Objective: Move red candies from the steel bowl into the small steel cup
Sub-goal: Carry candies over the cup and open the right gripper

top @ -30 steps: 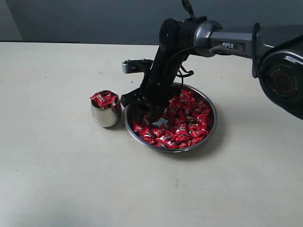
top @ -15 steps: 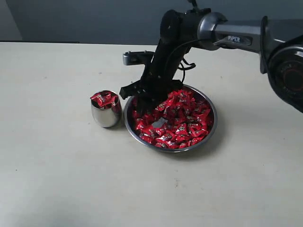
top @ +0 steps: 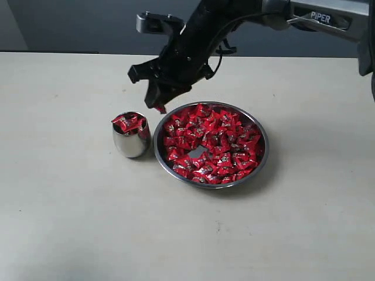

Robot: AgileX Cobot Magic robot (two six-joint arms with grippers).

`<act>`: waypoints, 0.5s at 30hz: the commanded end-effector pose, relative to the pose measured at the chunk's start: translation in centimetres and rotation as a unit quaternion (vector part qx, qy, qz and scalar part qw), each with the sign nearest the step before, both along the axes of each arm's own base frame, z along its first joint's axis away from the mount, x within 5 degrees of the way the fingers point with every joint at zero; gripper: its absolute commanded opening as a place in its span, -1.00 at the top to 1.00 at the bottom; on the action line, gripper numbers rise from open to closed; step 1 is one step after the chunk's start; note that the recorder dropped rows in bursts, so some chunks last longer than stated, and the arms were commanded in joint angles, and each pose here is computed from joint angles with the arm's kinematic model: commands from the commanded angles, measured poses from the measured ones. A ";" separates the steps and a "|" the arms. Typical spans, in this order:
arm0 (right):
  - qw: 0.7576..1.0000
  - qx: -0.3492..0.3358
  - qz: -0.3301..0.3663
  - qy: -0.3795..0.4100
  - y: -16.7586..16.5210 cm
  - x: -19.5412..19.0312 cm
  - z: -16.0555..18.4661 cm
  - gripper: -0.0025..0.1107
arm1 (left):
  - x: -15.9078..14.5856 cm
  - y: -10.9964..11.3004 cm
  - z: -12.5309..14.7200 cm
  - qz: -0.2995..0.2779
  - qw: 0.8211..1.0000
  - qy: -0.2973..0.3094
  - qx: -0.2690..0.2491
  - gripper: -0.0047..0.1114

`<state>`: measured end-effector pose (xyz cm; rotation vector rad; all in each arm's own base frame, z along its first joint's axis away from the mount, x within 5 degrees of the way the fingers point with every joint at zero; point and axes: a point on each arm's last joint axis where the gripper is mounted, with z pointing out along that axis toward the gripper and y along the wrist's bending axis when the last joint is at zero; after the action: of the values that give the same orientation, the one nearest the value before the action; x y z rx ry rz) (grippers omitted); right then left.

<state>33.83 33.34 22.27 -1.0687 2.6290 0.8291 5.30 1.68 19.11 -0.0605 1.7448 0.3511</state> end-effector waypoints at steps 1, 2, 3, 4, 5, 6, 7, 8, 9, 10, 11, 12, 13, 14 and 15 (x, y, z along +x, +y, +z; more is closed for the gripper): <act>0.998 0.068 0.006 -0.002 1.9 -0.5 0.3 0.95 | 0.0 0.0 0.1 -0.002 1.000 -0.007 0.002 0.91; 0.998 0.067 0.010 -0.001 2.2 -0.6 0.0 0.95 | 0.0 0.0 0.1 -0.002 1.000 -0.007 0.002 0.91; 0.998 0.064 0.014 -0.002 2.3 -0.6 -0.4 0.95 | 0.0 0.0 0.1 -0.002 1.000 -0.007 0.002 0.91; 0.998 0.062 0.021 -0.003 2.7 -0.7 -0.8 0.95 | 0.0 0.0 0.1 -0.002 1.000 -0.007 0.002 0.91; 0.998 0.060 0.020 -0.002 2.8 -0.6 -1.2 0.95 | 0.0 0.0 0.1 -0.002 1.000 -0.007 0.002 0.91; 0.998 0.059 0.018 -0.003 2.8 -0.4 -1.5 0.95 | 0.0 0.0 0.1 -0.002 1.000 -0.007 0.002 0.91; 0.998 0.058 0.016 -0.004 2.9 -0.3 -2.0 0.95 | 0.0 0.0 0.1 -0.002 1.000 -0.007 0.002 0.91; 0.998 0.058 0.012 -0.006 3.0 -0.1 -2.3 0.95 | 0.0 0.0 0.1 -0.002 1.000 -0.007 0.002 0.91; 0.998 0.056 0.010 -0.009 3.1 0.0 -2.6 0.95 | 0.0 0.0 0.1 -0.002 1.000 -0.007 0.002 0.91; 0.998 0.053 0.009 -0.013 3.1 0.1 -2.9 0.95 | 0.0 0.0 0.1 -0.002 1.000 -0.007 0.002 0.91; 0.998 0.053 0.008 -0.013 3.1 0.2 -3.1 0.95 | 0.0 0.0 0.1 -0.002 1.000 -0.007 0.002 0.91; 0.998 0.052 0.007 -0.015 3.1 0.2 -3.1 0.95 | 0.0 0.0 0.1 -0.002 1.000 -0.007 0.002 0.91; 0.999 0.050 0.007 -0.021 3.1 0.3 -3.1 0.95 | 0.0 0.0 0.1 -0.002 1.000 -0.007 0.002 0.91; 0.999 0.047 0.007 -0.026 3.0 0.4 -3.2 0.95 | 0.0 0.0 0.1 -0.002 1.000 -0.007 0.002 0.91; 0.998 0.046 0.007 -0.029 3.0 0.4 -3.2 0.95 | 0.0 0.0 0.1 -0.002 1.000 -0.007 0.002 0.91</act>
<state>33.89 36.37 18.61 -1.0656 2.5536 0.9299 5.30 1.68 19.11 -0.0605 1.7448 0.3511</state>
